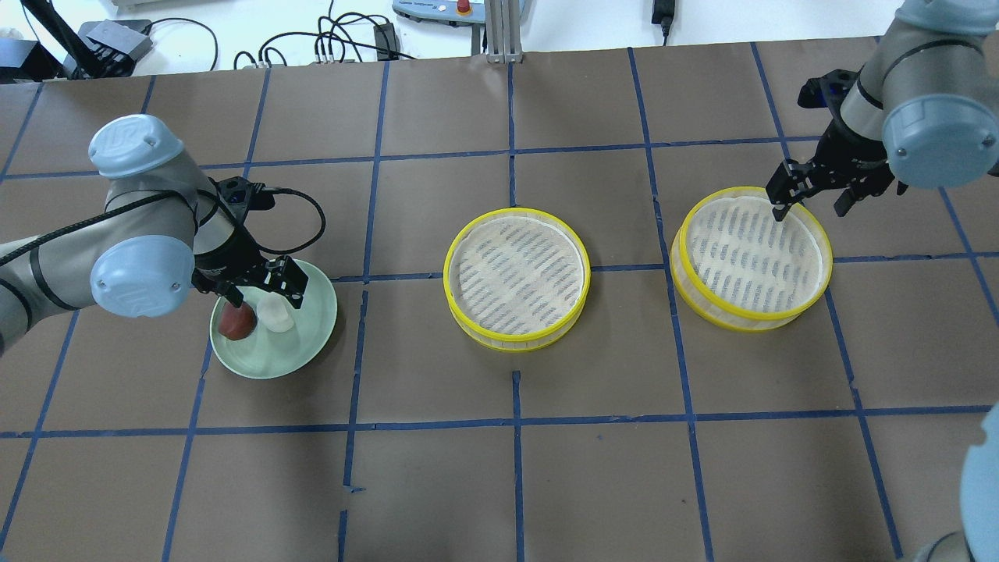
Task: Stack buns with steamer
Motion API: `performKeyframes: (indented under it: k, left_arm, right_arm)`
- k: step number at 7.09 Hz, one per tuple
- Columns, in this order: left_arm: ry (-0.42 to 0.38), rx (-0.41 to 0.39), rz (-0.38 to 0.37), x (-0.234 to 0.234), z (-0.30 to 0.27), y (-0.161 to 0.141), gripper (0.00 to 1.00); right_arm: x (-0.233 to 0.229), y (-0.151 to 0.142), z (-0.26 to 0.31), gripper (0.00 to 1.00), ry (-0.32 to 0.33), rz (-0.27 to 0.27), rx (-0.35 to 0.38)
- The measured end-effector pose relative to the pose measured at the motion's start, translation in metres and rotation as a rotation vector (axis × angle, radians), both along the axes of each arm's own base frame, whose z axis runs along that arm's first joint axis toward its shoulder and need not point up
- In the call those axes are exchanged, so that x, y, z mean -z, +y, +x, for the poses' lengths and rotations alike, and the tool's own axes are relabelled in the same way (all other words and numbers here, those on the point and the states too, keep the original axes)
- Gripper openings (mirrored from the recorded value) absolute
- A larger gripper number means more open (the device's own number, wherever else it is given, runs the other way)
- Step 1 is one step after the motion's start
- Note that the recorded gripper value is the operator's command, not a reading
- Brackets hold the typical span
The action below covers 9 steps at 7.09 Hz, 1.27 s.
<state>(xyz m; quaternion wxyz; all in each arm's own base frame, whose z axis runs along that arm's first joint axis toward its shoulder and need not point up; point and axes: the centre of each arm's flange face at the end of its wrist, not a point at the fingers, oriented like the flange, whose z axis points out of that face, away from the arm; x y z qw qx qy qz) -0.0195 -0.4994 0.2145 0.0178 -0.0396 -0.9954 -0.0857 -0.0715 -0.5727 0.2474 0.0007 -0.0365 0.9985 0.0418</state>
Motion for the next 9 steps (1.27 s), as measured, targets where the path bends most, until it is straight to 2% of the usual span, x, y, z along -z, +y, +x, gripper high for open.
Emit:
performKeyframes:
  k: [1,2,3,4,7,9]
  left_arm:
    - [0.001,0.003,0.018,0.01,0.0,0.0,0.35]
    - [-0.002,0.006,0.027,0.018,0.001,-0.001,0.11]
    - [-0.014,0.01,0.03,0.022,0.003,-0.002,0.02]
    - [-0.029,0.011,0.027,0.021,0.005,-0.004,0.02]
    - [-0.064,-0.025,-0.052,-0.007,0.001,-0.009,0.02]
    - [-0.067,-0.043,-0.144,-0.052,-0.025,-0.005,0.02]
  right_arm:
    - [0.013,-0.001,-0.011,0.59,-0.002,-0.001,-0.009]
    - [0.024,-0.001,-0.017,0.42,-0.004,0.002,-0.018]
    - [0.032,0.0,-0.018,0.18,-0.007,0.007,-0.023]
    - [0.035,0.0,-0.019,0.08,-0.007,0.006,-0.025]
    - [0.035,0.0,-0.02,0.07,-0.009,0.005,-0.034]
    - [0.001,0.003,-0.028,0.08,-0.015,0.02,-0.033]
